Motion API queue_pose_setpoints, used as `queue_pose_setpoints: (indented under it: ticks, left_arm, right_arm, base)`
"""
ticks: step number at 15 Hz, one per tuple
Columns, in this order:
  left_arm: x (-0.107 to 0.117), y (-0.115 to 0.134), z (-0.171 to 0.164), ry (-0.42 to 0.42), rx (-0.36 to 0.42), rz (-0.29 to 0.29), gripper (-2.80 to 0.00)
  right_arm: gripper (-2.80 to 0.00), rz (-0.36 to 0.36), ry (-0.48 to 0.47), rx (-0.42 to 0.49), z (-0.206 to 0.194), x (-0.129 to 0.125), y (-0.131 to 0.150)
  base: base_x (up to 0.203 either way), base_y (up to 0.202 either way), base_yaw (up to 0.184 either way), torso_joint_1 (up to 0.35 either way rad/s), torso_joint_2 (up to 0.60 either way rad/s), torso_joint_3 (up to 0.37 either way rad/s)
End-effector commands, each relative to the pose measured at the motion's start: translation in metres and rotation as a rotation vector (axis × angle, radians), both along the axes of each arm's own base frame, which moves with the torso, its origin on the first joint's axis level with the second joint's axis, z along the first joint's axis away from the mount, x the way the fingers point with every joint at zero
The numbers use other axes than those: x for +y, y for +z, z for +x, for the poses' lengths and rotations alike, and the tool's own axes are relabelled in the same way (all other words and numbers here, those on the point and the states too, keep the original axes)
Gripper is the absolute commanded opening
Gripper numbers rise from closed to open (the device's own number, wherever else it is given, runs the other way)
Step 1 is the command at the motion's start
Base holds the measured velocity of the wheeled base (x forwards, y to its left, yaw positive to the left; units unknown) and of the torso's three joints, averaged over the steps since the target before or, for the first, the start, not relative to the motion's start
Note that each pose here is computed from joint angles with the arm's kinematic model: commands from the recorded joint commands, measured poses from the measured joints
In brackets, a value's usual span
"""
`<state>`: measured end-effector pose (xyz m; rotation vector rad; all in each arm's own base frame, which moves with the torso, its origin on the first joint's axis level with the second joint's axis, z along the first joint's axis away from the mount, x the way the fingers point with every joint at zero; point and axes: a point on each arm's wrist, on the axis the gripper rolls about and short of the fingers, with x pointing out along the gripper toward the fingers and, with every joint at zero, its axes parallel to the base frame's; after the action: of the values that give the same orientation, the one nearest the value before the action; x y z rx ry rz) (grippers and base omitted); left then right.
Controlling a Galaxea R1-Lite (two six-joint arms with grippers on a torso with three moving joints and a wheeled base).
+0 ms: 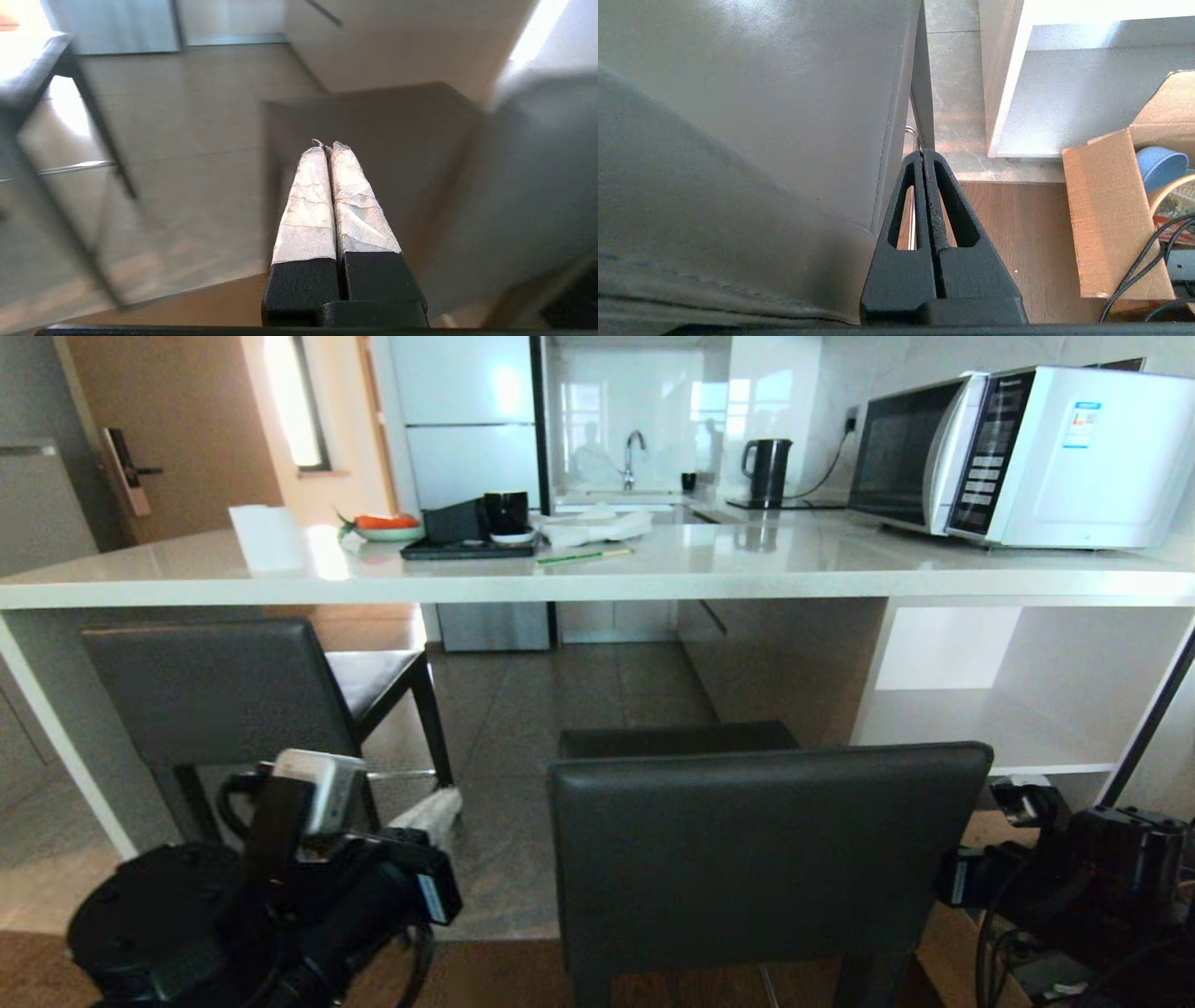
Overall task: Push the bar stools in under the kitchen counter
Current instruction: Push the gray chair back under the dining table
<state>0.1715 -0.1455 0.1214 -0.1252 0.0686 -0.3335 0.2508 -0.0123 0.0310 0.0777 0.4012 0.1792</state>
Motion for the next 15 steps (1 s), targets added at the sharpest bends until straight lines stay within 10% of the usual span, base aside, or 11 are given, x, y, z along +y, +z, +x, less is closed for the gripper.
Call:
queue_pose_setpoints:
  ticks: [1,15]
  left_arm:
    - [-0.028,-0.024,0.001,-0.045,0.045,0.045,-2.8]
    - [-0.027,-0.064,0.022,0.015,0.159,0.144,-2.8]
  right_arm:
    - [-2.8,0.0,0.024,-0.01,-0.001,0.005,0.002]
    - [-2.8,-0.034,0.031,-0.015,-0.003,0.029,0.004]
  base:
    - [0.0,0.0,0.0,0.0,0.0,0.0]
    - [0.0,0.0,0.0,0.0,0.0,0.0]
